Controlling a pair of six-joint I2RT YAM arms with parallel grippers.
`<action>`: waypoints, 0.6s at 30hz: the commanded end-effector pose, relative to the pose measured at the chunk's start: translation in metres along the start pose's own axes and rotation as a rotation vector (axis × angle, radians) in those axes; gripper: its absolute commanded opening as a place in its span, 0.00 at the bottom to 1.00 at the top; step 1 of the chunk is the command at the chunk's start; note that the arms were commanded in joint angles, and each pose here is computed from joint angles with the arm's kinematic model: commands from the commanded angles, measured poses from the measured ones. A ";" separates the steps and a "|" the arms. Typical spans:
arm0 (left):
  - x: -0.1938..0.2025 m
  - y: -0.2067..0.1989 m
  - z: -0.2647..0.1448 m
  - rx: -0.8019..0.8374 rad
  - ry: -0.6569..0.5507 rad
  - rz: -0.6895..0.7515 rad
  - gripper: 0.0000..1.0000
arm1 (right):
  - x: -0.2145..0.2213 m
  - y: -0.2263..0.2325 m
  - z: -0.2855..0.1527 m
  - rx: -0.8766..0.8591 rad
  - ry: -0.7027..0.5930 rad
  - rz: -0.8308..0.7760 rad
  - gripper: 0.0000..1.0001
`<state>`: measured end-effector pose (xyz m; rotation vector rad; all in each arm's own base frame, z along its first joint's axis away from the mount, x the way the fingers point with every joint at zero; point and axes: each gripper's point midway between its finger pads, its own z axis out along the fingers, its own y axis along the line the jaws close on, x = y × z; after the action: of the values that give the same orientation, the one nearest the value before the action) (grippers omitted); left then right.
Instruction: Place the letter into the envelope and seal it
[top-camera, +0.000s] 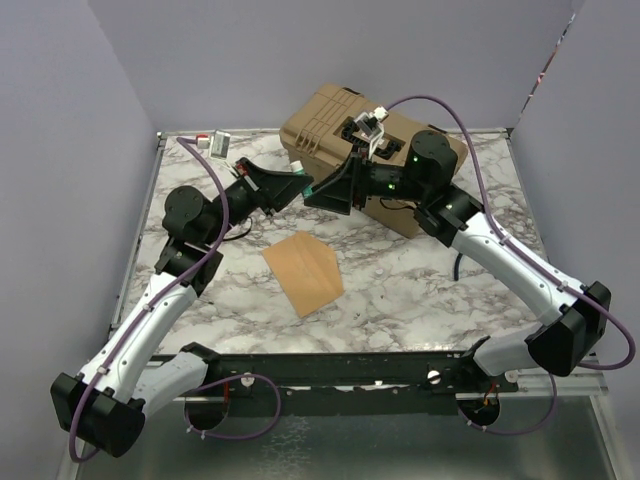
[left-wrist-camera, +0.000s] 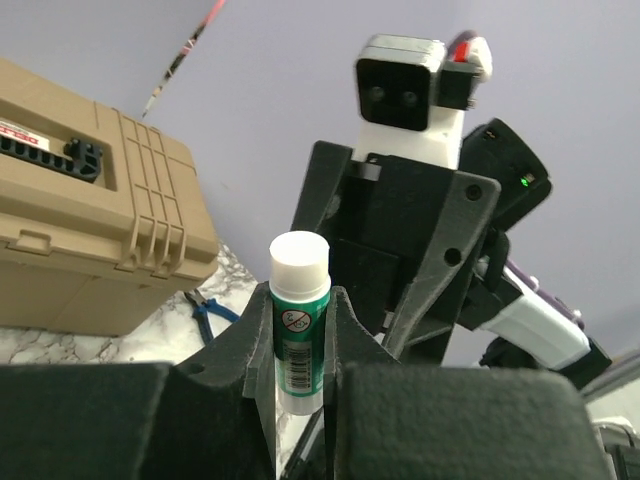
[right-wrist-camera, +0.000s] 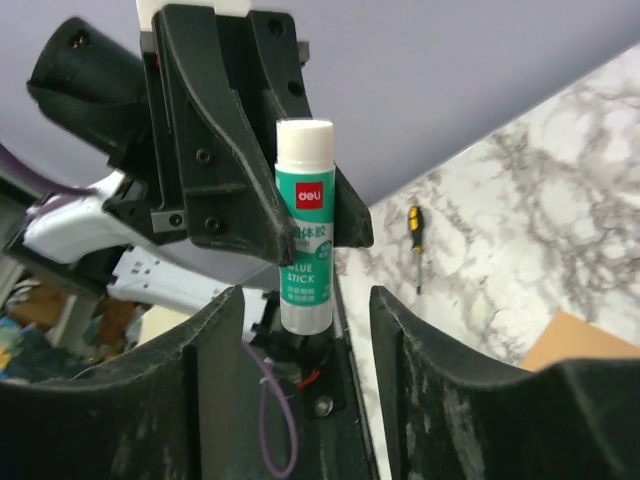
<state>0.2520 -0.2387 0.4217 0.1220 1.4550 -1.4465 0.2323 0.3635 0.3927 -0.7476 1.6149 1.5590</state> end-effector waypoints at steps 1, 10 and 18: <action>-0.021 0.009 -0.002 -0.058 -0.132 -0.039 0.00 | -0.014 -0.011 0.004 0.151 -0.025 -0.054 0.58; -0.032 0.032 0.005 -0.148 -0.218 -0.180 0.00 | -0.018 -0.043 0.008 0.336 -0.003 -0.072 0.52; -0.032 0.035 0.008 -0.154 -0.218 -0.198 0.00 | -0.017 -0.048 0.021 0.326 0.019 -0.034 0.51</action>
<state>0.2922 -0.2221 0.4111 -0.2446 1.4627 -1.4433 0.2804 0.3749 0.3842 -0.6130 1.7678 1.2434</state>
